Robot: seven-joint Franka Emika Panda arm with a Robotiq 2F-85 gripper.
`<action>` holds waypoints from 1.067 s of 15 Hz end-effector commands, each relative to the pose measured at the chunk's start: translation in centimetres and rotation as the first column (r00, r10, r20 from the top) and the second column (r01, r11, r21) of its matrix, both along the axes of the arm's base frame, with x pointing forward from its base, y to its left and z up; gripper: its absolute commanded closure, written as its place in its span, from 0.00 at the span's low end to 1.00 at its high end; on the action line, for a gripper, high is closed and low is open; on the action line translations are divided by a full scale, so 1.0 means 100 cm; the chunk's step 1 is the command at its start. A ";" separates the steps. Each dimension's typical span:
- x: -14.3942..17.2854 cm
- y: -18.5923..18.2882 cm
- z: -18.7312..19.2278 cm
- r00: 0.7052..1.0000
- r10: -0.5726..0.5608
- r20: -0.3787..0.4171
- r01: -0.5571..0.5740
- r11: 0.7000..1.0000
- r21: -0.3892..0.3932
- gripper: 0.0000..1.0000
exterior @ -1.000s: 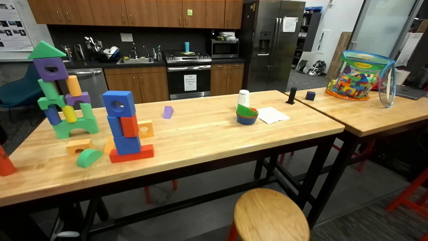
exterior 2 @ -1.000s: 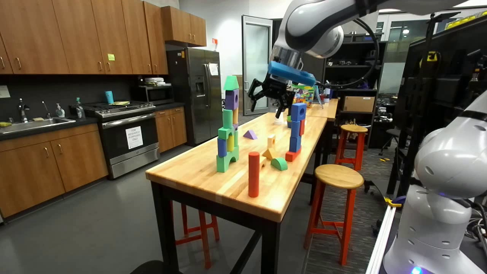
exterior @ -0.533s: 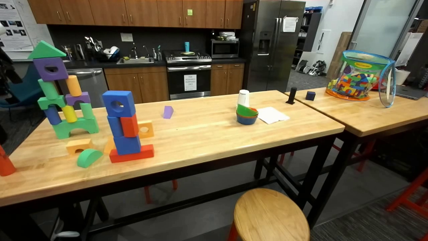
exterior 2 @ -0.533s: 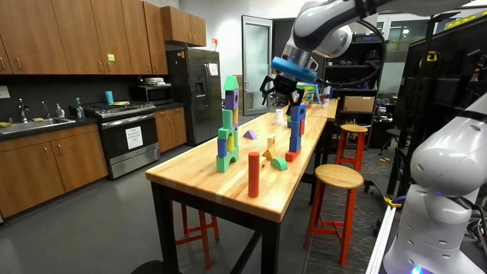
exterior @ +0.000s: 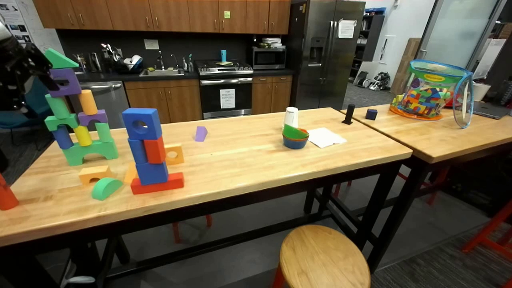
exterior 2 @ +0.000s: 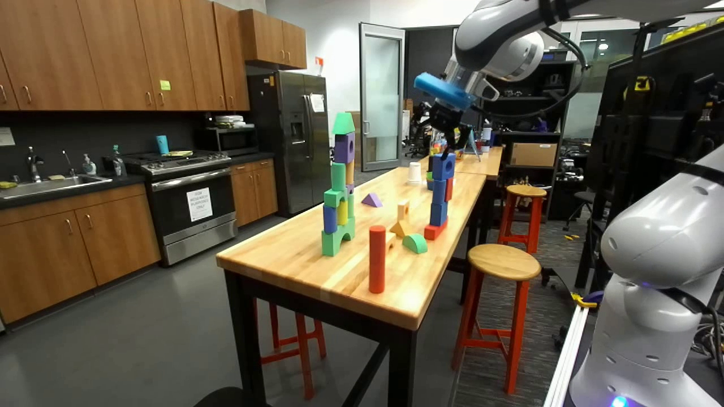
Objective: Put the blue item on the table
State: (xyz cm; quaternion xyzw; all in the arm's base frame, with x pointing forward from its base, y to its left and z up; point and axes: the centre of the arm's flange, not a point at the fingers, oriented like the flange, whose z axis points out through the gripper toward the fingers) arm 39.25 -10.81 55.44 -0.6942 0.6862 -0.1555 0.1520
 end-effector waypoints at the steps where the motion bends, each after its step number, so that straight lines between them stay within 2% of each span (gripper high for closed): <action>1: -0.008 -0.009 0.004 0.980 -0.186 0.065 0.185 0.982 0.023 0.00; 3: -0.008 -0.011 0.006 0.972 -0.205 0.114 0.204 0.979 0.022 0.00; 4: -0.007 -0.011 0.005 0.981 -0.153 0.123 0.152 0.988 0.018 0.00; 6: -0.006 -0.006 0.002 0.994 -0.033 0.103 0.035 0.999 -0.014 0.00; 8: -0.005 0.000 -0.002 0.994 0.094 0.058 -0.091 0.995 -0.046 0.00; 10: -0.004 0.004 -0.005 0.988 0.155 0.009 -0.154 0.985 -0.076 0.00; 12: -0.004 0.005 -0.005 0.982 0.190 -0.010 -0.190 0.978 -0.084 0.00; 13: -0.001 0.006 -0.010 0.989 0.148 0.006 -0.147 0.987 -0.065 0.00; 16: -0.001 0.006 -0.011 0.989 0.151 0.003 -0.150 0.986 -0.066 0.00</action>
